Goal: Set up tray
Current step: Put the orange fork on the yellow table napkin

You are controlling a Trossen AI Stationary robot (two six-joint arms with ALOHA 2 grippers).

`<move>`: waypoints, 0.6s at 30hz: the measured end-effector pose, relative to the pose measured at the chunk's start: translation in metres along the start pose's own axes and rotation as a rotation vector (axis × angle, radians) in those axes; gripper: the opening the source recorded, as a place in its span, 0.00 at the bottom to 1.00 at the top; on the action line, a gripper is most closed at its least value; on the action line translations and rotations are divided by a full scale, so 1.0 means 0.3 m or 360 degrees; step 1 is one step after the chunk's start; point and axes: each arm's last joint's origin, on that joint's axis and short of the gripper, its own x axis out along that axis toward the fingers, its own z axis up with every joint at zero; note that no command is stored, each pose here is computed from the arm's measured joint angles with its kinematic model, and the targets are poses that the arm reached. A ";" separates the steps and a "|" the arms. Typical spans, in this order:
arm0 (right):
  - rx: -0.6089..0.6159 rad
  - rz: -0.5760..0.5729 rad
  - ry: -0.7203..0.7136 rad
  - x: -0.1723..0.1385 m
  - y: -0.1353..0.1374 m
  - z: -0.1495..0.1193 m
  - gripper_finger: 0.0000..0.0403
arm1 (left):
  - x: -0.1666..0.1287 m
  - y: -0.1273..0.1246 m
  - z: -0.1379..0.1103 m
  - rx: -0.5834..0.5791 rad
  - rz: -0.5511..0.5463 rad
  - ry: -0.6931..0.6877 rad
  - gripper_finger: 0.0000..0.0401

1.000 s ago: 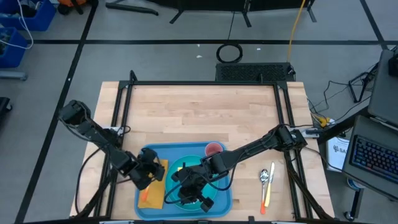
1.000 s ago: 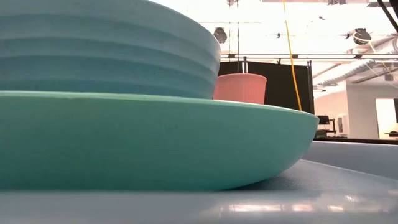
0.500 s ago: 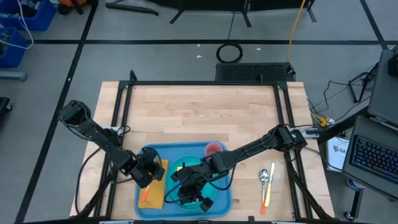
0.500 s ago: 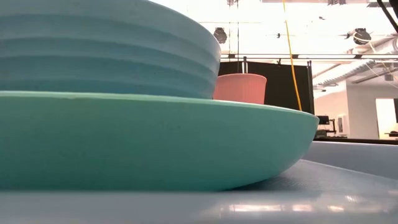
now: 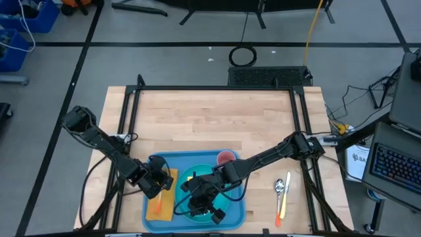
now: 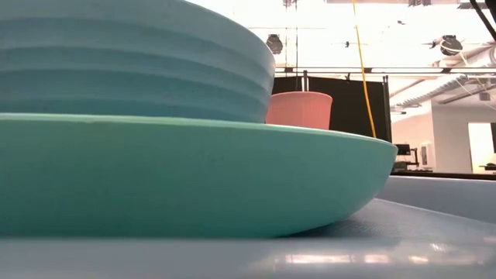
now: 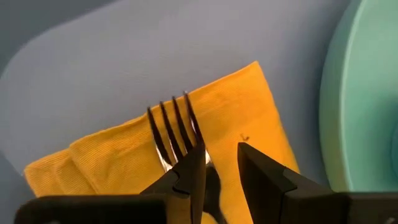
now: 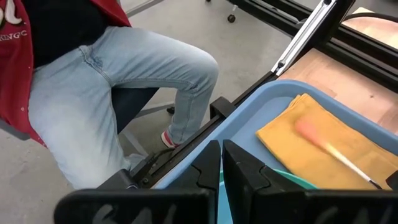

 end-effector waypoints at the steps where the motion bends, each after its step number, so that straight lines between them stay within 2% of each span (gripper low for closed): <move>1: 0.0000 0.0000 0.0000 0.000 0.000 0.000 0.02 | -0.001 0.000 -0.002 0.0001 -0.0002 -0.0003 0.25; 11: 0.0000 0.0000 0.0001 0.000 0.000 0.000 0.02 | -0.008 0.002 -0.020 0.0015 -0.0020 0.0014 0.25; 18: 0.0000 0.0000 0.0000 0.000 0.000 0.000 0.02 | -0.021 -0.032 -0.049 0.0031 -0.0246 -0.0028 0.25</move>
